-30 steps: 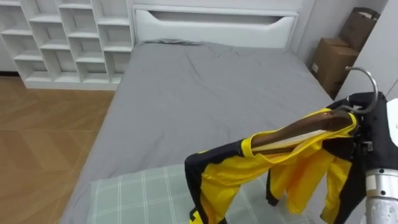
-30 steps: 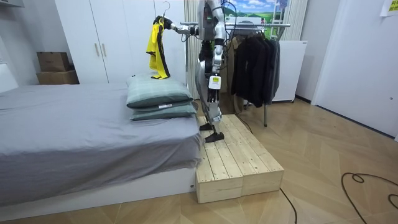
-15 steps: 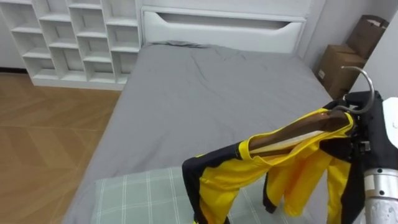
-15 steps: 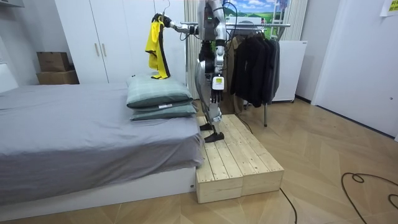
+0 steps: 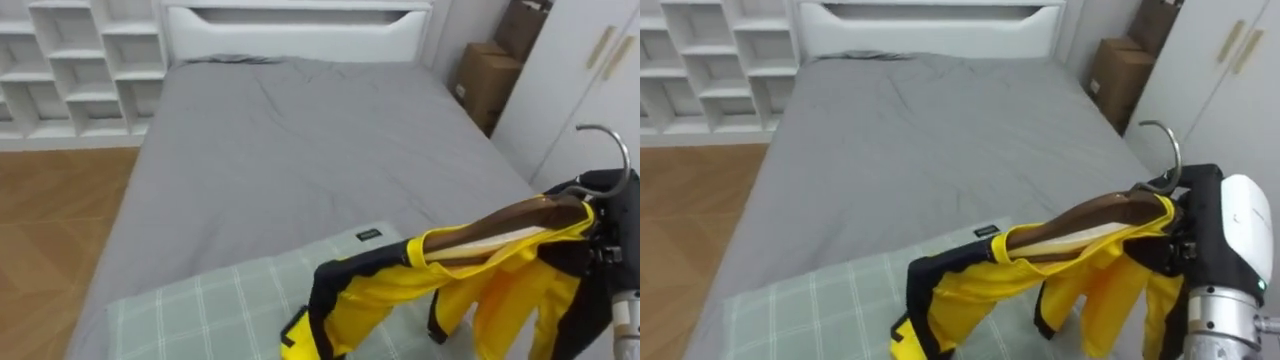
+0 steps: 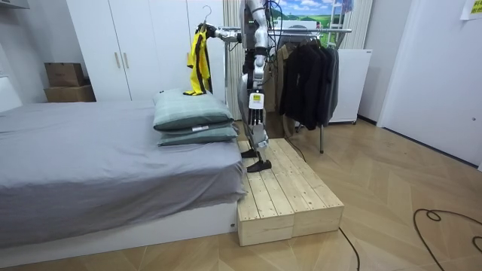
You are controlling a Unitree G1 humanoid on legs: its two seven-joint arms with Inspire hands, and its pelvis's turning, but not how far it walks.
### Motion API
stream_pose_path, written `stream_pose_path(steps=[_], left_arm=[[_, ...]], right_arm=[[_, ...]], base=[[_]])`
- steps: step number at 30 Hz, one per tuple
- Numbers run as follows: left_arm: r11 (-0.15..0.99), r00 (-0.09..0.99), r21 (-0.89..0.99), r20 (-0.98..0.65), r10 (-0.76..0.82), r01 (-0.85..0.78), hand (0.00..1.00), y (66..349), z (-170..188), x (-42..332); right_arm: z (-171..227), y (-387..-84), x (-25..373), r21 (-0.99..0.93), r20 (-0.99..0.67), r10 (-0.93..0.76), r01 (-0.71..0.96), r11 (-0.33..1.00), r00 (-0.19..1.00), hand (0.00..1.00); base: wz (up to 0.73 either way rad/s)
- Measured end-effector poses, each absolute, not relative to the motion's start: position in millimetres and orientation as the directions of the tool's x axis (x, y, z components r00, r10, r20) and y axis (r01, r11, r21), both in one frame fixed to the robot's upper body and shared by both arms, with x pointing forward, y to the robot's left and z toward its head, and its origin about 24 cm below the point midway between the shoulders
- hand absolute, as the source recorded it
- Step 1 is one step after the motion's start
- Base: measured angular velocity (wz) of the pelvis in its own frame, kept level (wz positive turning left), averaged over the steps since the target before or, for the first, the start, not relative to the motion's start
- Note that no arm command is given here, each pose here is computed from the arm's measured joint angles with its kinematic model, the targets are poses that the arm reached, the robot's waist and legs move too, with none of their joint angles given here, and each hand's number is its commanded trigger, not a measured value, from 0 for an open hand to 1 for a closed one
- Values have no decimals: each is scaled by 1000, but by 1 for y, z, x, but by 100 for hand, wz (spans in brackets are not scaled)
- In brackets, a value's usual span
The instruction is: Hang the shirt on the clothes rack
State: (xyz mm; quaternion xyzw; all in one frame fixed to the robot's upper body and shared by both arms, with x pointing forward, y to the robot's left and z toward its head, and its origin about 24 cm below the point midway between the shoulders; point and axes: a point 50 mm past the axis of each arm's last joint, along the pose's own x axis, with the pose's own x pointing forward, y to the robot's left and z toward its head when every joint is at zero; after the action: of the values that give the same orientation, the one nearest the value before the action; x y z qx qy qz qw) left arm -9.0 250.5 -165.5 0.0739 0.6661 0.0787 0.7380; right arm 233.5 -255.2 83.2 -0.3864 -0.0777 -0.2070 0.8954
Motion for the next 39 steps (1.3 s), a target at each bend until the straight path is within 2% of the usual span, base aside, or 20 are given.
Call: stream_pose_path(steps=[11, 20, 23, 26, 29, 36, 38, 39], left_arm=[[956, 80, 290, -955, 285, 49, 0, 258, -164, -2], [931, 72, 365, -929, 363, 13, 0, 263, -162, -2], [910, 41, 416, -909, 415, -6, 0, 268, -160, -13], [907, -5, 421, -907, 421, -3, 0, 263, -160, -30], [908, -23, 419, -908, 419, 13, 0, 261, -161, -31], [919, -38, 395, -918, 395, 13, 0, 246, -165, -35], [916, -1, 395, -918, 396, 63, 0, 242, -167, -23], [914, 1, 399, -917, 400, 76, 0, 242, -167, -23]], right_arm=[[72, -238, 236, -662, 216, -240, 323, 676, 946, 100], [69, -229, 238, -652, 189, -196, 273, 707, 962, 100], [67, -228, 238, -651, 179, -190, 262, 712, 965, 100], [66, -229, 237, -633, 178, -196, 264, 727, 964, 100], [64, -231, 236, -627, 172, -213, 274, 729, 962, 100], [60, -234, 234, -628, 176, -252, 305, 716, 952, 100], [78, -237, 239, -634, 267, -241, 358, 685, 933, 100], [76, -237, 239, -635, 261, -249, 360, 684, 933, 100]], base=[[-95], [-21], [-38], [-78], [-71], [-73], [-56], [-17]])
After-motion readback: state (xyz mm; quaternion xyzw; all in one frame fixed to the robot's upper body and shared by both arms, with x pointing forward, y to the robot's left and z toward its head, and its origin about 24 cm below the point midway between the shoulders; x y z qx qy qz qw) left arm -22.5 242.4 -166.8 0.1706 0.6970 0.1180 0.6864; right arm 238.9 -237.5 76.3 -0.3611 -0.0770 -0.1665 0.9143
